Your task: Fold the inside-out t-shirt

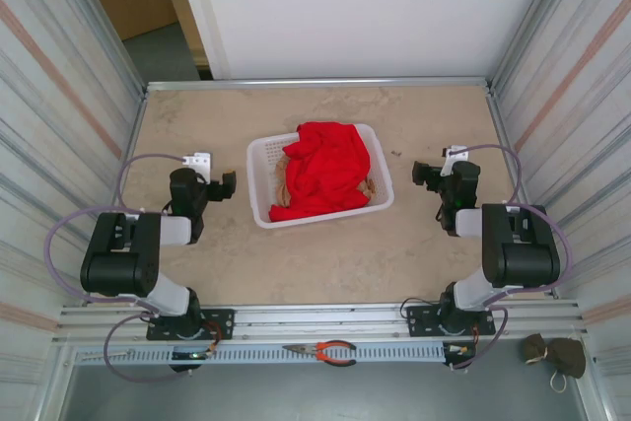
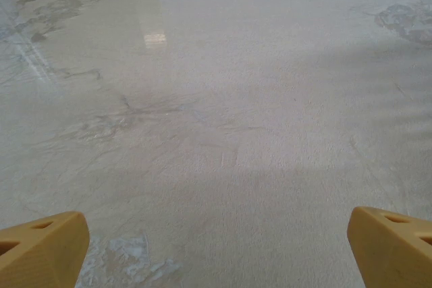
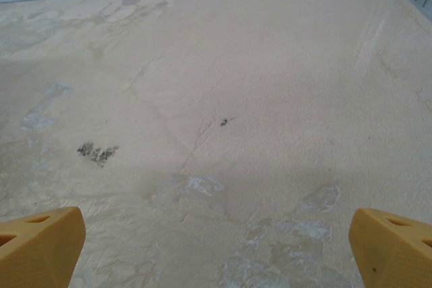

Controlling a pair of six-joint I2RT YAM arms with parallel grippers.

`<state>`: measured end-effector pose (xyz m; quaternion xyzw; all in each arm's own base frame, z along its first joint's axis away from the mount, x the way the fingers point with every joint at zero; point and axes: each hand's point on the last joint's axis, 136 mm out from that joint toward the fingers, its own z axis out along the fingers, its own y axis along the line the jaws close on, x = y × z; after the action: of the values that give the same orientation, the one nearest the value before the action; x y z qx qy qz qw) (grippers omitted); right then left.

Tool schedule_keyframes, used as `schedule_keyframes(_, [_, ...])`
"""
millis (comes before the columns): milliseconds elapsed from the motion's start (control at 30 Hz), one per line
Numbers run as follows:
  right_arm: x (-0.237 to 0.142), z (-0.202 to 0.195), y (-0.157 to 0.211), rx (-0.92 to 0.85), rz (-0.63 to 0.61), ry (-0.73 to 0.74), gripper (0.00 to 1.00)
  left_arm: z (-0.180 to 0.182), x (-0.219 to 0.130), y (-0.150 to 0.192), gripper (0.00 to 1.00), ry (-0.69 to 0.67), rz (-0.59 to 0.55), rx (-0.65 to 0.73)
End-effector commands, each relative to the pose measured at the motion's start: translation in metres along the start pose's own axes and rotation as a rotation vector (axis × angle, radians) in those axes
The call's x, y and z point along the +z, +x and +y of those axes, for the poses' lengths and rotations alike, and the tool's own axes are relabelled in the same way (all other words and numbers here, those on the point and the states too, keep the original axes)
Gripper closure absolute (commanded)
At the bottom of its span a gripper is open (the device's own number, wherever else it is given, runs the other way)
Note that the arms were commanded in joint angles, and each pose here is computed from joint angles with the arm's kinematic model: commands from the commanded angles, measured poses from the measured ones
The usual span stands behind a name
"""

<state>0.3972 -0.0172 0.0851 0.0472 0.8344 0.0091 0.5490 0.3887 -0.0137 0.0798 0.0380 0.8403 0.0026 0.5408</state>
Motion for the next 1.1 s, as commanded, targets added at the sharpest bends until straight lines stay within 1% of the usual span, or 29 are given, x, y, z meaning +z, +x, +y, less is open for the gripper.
schedule_keyframes(0, [0.0, 0.001, 0.006, 0.015, 0.014, -0.005, 0.01, 0.002, 0.002, -0.013, 0.02, -0.001, -0.034, 0.013])
schedule_keyframes(767, [0.0, 0.0, 0.005, 0.023, 0.015, -0.008, 0.01, 0.003, 0.003, -0.013, 0.01, 0.008, -0.027, 0.004])
schedule_keyframes(833, [-0.004, -0.008, -0.005, 0.037, -0.008, 0.048, 0.01, 0.005, 0.001, -0.018, 0.01, -0.019, -0.046, 0.013])
schedule_keyframes(900, [-0.015, -0.015, -0.021, 0.042, 0.045, 0.121, 0.01, 0.013, -0.003, -0.028, 0.01, -0.097, 0.011, 0.014])
schedule_keyframes(933, [-0.021, -0.016, -0.037, 0.075, 0.053, 0.14, 0.01, 0.019, -0.008, -0.04, 0.01, -0.136, 0.03, 0.006])
schedule_keyframes(1000, [-0.031, -0.013, -0.056, 0.172, 0.1, 0.114, 0.01, 0.034, -0.017, -0.057, 0.01, -0.225, 0.055, -0.053])
schedule_keyframes(1067, [-0.038, -0.008, -0.076, 0.328, 0.14, 0.081, 0.01, 0.036, -0.033, -0.073, 0.01, -0.233, 0.099, -0.162])
